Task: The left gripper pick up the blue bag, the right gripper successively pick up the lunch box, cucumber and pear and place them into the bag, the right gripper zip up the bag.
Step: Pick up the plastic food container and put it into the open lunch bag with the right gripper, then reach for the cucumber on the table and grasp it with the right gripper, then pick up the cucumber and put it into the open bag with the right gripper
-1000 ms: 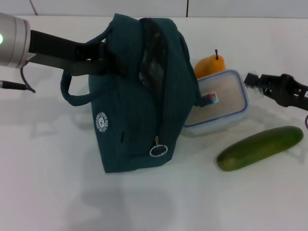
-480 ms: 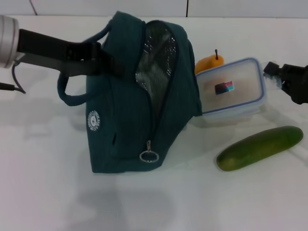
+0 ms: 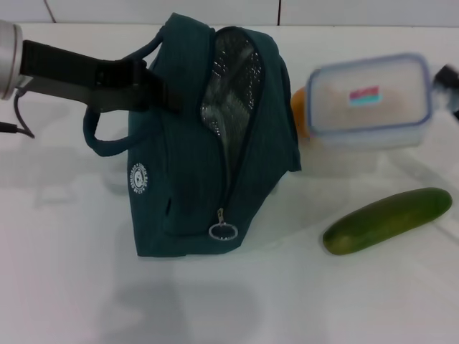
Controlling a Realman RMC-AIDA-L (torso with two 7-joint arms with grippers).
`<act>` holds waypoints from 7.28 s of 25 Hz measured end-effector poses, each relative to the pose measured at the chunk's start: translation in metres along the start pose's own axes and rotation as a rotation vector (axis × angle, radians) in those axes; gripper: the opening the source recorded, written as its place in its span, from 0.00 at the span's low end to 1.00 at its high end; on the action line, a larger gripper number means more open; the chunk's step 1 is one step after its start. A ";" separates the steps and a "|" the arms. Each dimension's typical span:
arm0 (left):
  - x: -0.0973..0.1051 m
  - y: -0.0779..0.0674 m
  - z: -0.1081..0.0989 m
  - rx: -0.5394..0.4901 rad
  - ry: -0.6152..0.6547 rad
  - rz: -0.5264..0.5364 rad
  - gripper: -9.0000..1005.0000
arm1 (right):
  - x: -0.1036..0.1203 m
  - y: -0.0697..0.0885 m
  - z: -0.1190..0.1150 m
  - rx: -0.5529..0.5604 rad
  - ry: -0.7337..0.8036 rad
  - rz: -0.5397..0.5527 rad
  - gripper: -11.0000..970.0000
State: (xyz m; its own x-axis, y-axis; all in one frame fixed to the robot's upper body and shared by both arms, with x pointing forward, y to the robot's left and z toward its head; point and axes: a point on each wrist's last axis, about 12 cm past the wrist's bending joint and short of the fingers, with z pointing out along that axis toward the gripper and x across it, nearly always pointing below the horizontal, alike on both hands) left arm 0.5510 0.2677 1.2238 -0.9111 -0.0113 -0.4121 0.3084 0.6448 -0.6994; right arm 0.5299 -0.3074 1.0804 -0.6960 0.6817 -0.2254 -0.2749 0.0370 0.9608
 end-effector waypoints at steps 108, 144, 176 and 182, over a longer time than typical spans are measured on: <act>-0.003 0.028 0.024 0.072 -0.039 0.027 0.07 | 0.015 0.105 0.162 0.069 1.850 -1.608 0.87; -0.002 0.029 0.025 0.085 -0.047 0.022 0.07 | 0.049 0.058 0.173 0.075 1.960 -1.771 0.70; -0.002 0.025 0.023 0.141 -0.075 0.038 0.08 | -0.040 0.158 0.112 -0.410 0.343 -1.396 0.66; -0.002 0.024 0.024 0.142 -0.073 0.044 0.08 | -0.038 0.124 0.110 -0.426 0.221 -1.187 0.66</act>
State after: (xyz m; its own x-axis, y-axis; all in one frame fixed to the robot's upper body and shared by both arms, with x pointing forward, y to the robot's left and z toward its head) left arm 0.5671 0.2649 1.1941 -0.8749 -0.0440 -0.4823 0.3882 0.5316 -0.7528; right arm 0.5952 -0.2488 1.2263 0.0376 0.2547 -0.9663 -0.9614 0.2731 0.0345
